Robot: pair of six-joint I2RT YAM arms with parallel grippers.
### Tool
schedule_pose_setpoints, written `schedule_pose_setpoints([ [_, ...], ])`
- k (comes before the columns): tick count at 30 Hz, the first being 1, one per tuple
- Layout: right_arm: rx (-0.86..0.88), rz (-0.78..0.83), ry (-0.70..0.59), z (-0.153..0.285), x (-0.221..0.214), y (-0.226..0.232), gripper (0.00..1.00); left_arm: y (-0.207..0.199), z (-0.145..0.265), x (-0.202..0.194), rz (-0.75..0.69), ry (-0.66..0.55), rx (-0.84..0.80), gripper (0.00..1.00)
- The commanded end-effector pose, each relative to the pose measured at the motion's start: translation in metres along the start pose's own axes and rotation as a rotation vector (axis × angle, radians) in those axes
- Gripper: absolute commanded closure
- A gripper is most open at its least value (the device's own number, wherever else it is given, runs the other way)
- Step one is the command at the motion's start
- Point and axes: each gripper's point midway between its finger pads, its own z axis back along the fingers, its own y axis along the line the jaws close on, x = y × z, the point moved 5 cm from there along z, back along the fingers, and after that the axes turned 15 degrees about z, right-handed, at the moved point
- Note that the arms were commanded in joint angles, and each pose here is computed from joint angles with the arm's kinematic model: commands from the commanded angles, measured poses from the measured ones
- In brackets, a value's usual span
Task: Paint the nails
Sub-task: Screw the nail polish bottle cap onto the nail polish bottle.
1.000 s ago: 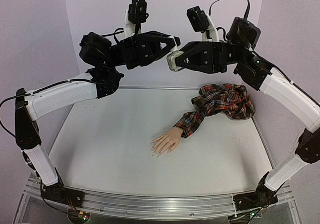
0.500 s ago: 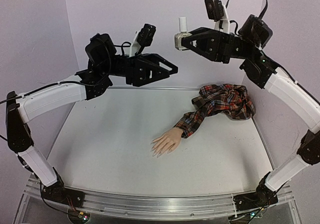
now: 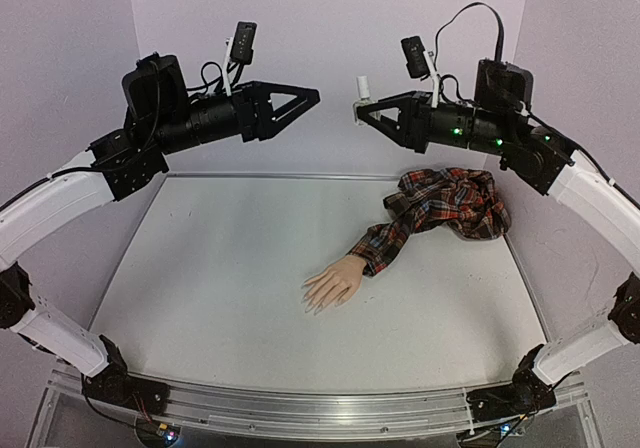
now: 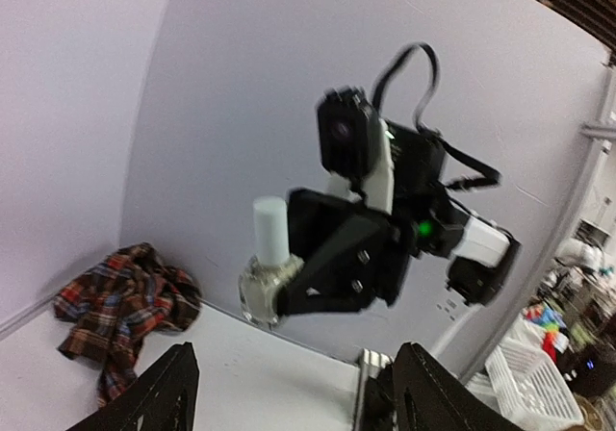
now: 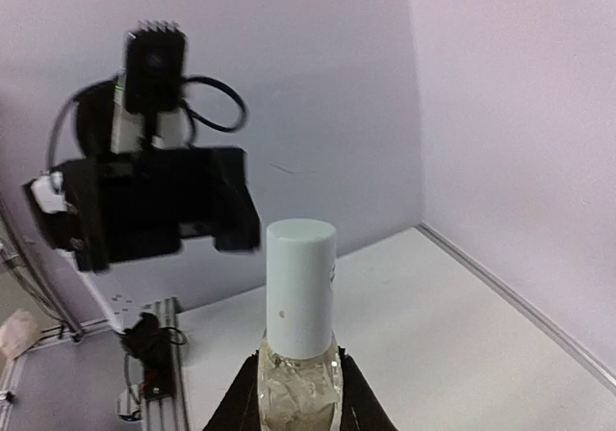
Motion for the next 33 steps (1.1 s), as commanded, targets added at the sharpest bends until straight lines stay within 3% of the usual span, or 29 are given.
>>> schedule_pose_setpoints([
  [1,-0.226,0.114,0.092,-0.002,-0.006,-0.011,1.00,0.022,-0.004,0.033,-0.008,-0.212,0.238,0.28],
  [11,-0.395,0.193,0.173,-0.021,-0.007,-0.019,1.00,0.027,-0.053,0.031,0.032,-0.197,0.231,0.34],
  [20,-0.355,0.244,0.204,-0.024,-0.012,-0.013,1.00,0.030,-0.050,0.022,0.107,-0.137,0.262,0.37],
  [33,-0.267,0.320,0.212,-0.025,-0.012,0.003,1.00,0.027,-0.054,0.022,0.200,-0.032,0.294,0.49],
])
